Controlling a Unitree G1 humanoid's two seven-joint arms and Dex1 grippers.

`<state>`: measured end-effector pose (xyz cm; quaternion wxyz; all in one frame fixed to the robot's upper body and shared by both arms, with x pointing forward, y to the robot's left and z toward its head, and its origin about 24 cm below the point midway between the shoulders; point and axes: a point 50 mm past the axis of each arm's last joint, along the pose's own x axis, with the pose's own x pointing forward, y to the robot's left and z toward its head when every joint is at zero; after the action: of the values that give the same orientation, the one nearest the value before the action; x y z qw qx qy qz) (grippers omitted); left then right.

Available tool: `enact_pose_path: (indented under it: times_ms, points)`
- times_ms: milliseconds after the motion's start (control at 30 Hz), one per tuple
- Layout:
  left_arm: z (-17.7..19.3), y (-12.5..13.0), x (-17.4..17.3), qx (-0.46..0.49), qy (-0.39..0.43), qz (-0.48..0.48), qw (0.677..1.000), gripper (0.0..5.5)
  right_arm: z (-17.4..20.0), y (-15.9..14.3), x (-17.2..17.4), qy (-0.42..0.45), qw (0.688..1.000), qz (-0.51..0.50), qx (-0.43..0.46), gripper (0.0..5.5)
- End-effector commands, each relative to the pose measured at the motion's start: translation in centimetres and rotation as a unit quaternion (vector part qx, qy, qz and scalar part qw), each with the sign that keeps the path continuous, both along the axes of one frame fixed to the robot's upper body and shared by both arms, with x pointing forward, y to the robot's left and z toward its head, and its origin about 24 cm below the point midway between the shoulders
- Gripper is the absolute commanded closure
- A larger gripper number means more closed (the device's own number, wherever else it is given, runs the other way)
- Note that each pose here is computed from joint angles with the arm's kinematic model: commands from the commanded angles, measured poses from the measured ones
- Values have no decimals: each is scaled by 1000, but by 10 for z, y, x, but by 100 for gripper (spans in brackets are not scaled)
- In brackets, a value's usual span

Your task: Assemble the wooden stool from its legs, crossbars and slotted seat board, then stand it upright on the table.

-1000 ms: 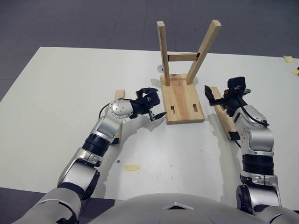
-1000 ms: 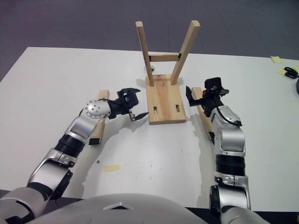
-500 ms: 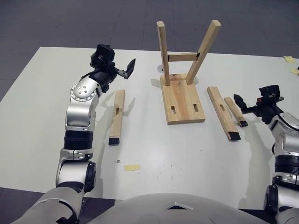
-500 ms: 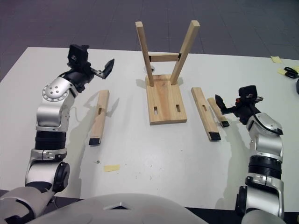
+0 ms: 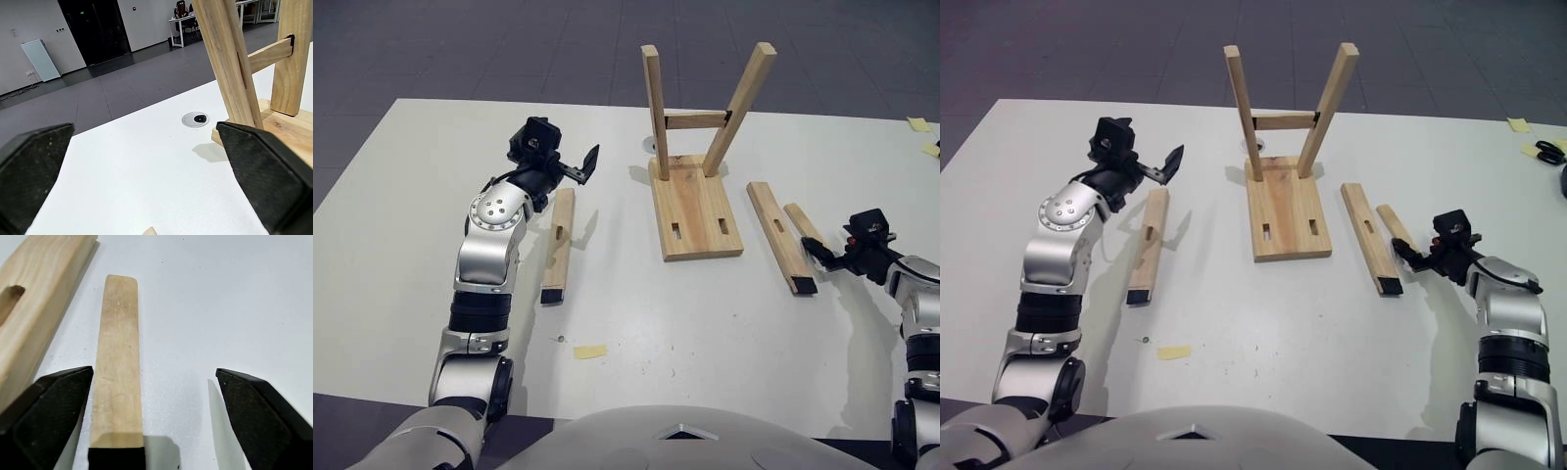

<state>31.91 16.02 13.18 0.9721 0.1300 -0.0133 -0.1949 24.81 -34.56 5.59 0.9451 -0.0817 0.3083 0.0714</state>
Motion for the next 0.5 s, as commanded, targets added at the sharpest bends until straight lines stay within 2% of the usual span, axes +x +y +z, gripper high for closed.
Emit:
enact_pose_path:
  times_ms: [33,200,500]
  points:
    - [1,7,-3,18,2,5,1000,10,-25,3,-25,119,993,-2,12,162]
    - [4,14,-4,33,-4,19,999,10,-23,3,-28,142,990,9,-2,252]
    - [-1,14,-10,41,-2,30,999,10,-20,11,-25,145,989,31,-8,380]
